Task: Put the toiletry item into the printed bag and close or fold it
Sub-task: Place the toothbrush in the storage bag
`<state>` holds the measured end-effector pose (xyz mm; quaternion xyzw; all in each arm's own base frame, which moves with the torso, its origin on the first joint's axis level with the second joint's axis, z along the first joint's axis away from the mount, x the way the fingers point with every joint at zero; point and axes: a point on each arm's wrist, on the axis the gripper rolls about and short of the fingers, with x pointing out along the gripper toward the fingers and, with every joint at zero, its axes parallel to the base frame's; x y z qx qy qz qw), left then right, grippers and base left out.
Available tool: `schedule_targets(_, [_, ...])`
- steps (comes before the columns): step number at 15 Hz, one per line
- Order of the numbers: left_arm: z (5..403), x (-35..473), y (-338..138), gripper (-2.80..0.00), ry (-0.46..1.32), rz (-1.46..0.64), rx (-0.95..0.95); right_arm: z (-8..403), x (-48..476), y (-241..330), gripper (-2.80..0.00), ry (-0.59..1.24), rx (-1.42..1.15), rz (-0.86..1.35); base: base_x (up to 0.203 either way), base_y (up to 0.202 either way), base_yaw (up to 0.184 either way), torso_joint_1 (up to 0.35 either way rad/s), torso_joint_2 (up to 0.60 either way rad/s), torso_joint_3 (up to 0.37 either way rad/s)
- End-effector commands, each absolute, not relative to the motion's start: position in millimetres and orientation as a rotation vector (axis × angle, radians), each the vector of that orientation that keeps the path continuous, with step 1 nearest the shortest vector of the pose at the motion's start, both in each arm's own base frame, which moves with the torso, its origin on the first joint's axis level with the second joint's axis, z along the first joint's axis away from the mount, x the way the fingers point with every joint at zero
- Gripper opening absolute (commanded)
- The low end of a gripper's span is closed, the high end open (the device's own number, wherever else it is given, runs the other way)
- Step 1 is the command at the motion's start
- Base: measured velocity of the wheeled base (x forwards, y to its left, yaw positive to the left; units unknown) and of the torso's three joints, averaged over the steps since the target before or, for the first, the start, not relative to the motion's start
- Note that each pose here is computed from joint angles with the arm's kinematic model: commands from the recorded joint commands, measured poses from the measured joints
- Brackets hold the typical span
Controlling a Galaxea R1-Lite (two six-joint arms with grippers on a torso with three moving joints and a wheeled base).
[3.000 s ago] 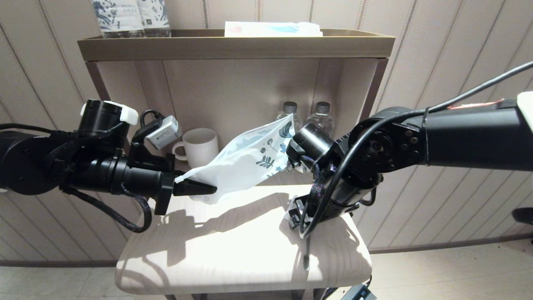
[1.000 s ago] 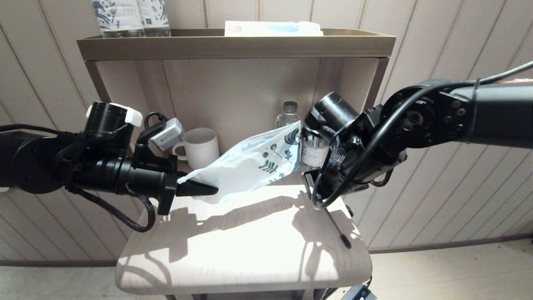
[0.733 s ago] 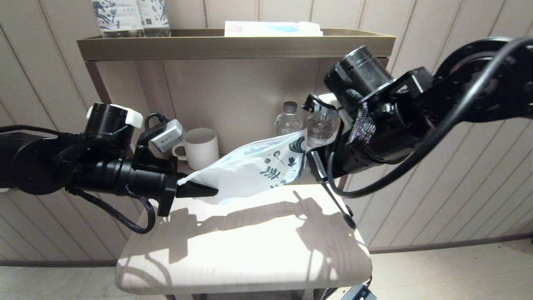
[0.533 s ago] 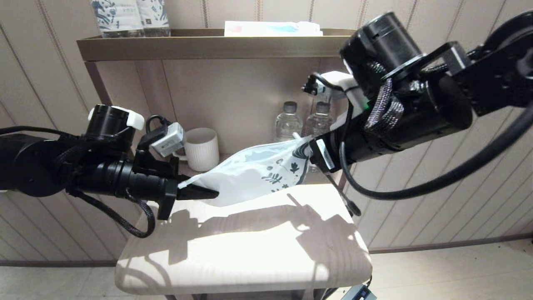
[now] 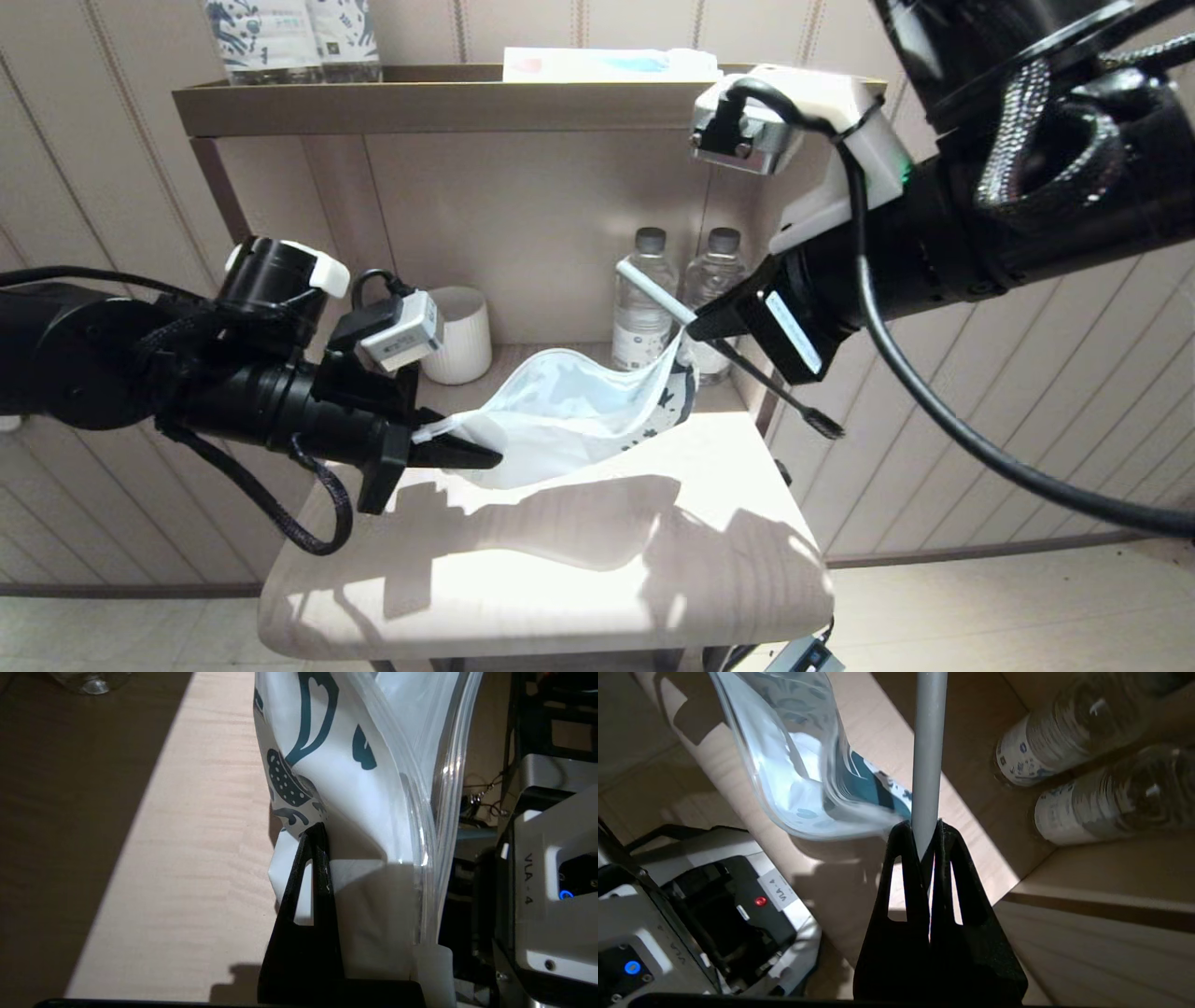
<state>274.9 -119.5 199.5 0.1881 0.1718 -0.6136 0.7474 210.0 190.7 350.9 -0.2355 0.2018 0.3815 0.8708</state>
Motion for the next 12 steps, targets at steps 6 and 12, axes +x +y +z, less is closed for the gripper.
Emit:
schedule_targets(6, [214.5, 275.2, -131.5, -2.80, 0.417, -1.342, 0.495, 370.0, 190.8, 180.9, -2.80, 0.304, -0.532, 0.940, 0.000, 0.000, 0.000, 0.000, 0.00, 0.000])
schedule_targets(12, [219.3, 263.4, -154.0, -2.80, 0.434, -1.348, 0.589, 384.9, 205.5, 196.2, -2.80, 0.181, -0.363, 0.905, 0.000, 0.000, 0.000, 0.000, 0.00, 0.000])
